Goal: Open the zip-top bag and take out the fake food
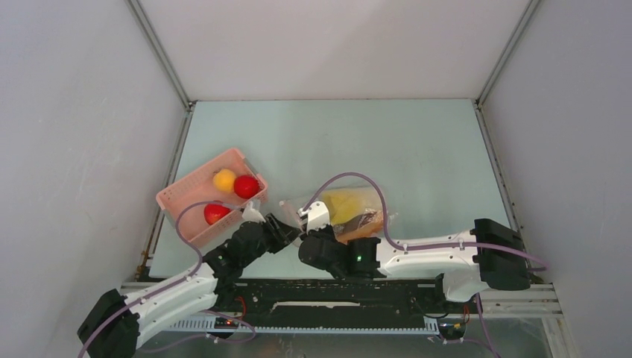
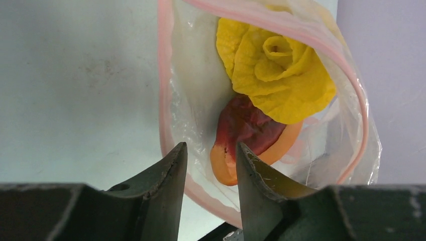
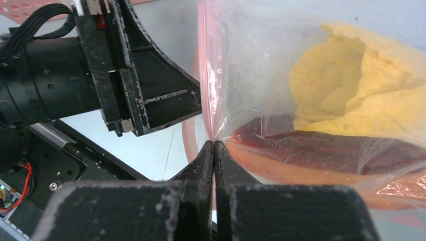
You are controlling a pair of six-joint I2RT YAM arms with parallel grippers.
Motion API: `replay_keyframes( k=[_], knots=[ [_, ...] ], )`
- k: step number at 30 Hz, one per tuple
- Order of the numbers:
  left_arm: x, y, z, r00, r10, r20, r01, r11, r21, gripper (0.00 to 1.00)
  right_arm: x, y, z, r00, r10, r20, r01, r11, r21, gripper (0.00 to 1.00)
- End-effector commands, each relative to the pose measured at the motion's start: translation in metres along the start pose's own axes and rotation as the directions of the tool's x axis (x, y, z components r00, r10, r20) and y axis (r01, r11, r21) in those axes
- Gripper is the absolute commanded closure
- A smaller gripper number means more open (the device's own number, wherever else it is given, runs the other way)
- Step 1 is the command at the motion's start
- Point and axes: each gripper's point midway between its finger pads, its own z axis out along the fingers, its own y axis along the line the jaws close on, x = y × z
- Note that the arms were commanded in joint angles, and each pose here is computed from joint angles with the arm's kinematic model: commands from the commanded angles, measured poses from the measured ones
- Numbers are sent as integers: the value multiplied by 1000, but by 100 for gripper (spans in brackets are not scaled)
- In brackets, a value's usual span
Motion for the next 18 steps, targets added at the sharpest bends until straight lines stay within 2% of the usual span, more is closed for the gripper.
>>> replay_keyframes(
  k=[1, 11, 18],
  knots=[
    [-13, -49, 1, 1000, 23, 15, -24, 990, 136, 55, -16, 8, -4, 997, 36, 61, -35, 999, -21, 100],
    [-4, -55, 5, 997, 74, -35, -69, 987, 144, 51, -10, 10, -3, 998, 37, 57, -35, 999, -34, 100],
    [19, -47, 11, 981, 123, -149, -103, 986, 133, 47, -4, 5, -3, 997, 53, 50, -51, 998, -37, 100]
  ],
)
